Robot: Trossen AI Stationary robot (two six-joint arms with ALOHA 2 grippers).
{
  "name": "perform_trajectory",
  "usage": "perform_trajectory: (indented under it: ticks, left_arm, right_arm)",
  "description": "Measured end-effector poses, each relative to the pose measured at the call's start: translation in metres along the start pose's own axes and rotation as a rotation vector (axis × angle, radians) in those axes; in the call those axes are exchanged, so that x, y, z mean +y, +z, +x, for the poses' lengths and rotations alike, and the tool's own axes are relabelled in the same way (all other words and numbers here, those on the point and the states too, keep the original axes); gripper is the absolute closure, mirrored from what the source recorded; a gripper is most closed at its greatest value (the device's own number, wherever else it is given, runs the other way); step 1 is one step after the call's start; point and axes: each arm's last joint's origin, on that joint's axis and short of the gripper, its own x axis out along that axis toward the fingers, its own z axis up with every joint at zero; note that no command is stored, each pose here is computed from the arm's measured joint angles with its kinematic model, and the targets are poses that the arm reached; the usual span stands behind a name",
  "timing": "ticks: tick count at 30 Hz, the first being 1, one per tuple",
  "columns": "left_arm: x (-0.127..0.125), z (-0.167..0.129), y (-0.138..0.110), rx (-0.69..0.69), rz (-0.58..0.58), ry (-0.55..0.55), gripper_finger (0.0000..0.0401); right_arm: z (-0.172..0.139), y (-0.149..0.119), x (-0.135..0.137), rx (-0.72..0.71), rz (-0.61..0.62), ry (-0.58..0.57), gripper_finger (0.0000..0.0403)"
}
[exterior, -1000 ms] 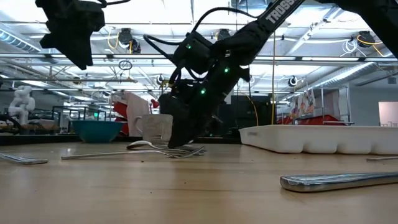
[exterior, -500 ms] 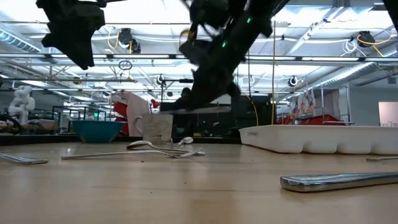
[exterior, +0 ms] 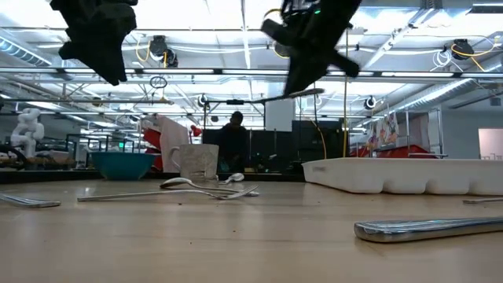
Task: Sort silverware
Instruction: Put the table knife in the silverware tray
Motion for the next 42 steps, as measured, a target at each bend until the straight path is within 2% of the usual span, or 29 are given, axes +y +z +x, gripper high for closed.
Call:
perform_trajectory:
  ticks: [12, 21, 28, 33, 42]
  left_arm:
    - [-0.002, 0.0, 0.002, -0.016, -0.005, -0.015, 0.0265]
    - [-0.002, 0.0, 0.002, -0.025, -0.016, -0.024, 0.0265]
    - [-0.006, 0.0, 0.006, -0.055, -0.032, -0.056, 0.0265]
    - [-0.007, -0.001, 0.007, -0.07, -0.039, -0.07, 0.0265]
    - [-0.006, -0.001, 0.008, -0.087, -0.041, -0.049, 0.0265]
  right_arm:
    - [-0.079, -0.004, -0.054, -0.042, 0.097, -0.19, 0.0403]
    - [-0.111, -0.021, -0.095, -0.024, 0.139, -0.324, 0.0403]
    - [-0.101, -0.052, -0.13, -0.03, 0.248, -0.302, 0.0403]
    - [-0.079, -0.078, -0.152, -0.03, 0.329, -0.245, 0.0403]
    - [-0.041, -0.113, -0.176, 0.003, 0.413, -0.229, 0.0403]
